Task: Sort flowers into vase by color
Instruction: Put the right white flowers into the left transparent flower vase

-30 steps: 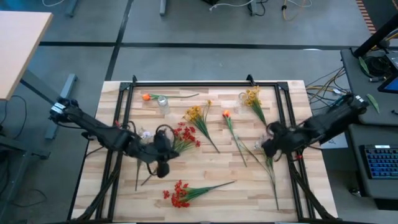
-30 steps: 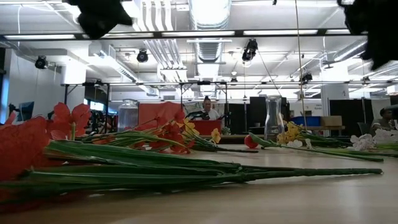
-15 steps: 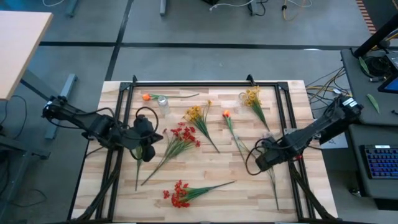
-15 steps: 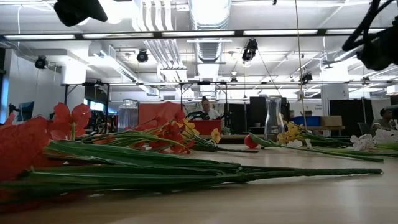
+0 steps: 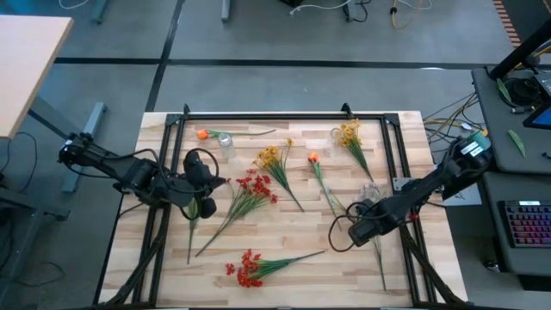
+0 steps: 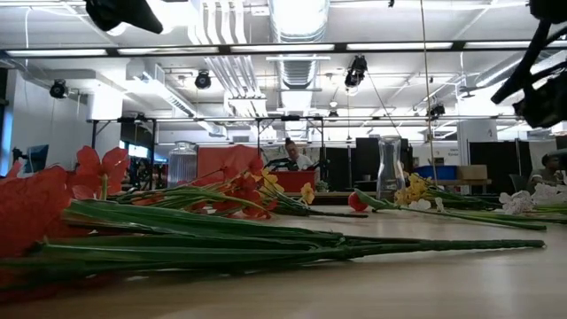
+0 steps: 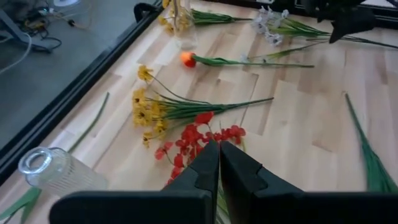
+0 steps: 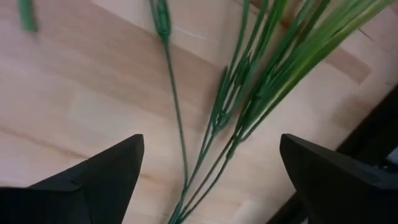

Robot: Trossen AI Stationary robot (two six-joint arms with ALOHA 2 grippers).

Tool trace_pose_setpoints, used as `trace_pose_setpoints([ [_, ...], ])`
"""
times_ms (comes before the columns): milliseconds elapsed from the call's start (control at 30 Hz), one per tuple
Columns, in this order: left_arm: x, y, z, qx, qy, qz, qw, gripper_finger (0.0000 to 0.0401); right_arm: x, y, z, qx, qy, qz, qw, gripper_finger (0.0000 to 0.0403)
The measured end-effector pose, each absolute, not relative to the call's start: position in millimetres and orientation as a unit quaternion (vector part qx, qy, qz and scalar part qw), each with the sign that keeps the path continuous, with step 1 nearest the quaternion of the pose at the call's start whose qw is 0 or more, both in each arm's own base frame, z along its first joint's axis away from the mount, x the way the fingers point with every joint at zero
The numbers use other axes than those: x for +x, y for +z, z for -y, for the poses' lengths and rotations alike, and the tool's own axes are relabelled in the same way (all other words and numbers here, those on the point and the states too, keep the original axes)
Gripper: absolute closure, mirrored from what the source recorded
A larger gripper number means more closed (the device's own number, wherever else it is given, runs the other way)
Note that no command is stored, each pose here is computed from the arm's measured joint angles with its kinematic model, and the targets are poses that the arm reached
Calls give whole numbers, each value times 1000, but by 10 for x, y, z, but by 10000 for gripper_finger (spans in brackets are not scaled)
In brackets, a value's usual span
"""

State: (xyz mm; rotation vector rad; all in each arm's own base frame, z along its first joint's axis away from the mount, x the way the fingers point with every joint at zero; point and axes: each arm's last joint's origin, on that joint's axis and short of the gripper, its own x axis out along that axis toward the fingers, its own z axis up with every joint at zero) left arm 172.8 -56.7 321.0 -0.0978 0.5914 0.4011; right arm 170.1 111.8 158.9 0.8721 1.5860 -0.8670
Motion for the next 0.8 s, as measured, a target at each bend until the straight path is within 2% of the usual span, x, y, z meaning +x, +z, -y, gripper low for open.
trace_pose_setpoints([
  [167, 1746, 3197, 573, -34, 197, -293, 935, 401, 1709, 1411, -1122, 362, -374, -666, 533, 38],
  [300, 1767, 3179, 583, -29, 197, -298, 934, 401, 1732, 1359, -1134, 362, -373, -665, 537, 70],
  [433, 1796, 3154, 595, -25, 198, -304, 932, 401, 1741, 1360, -1138, 368, -374, -658, 540, 125],
  [800, 1852, 3115, 598, 2, 237, -295, 925, 401, 1733, 1359, -1126, 375, -395, -644, 537, 310],
])
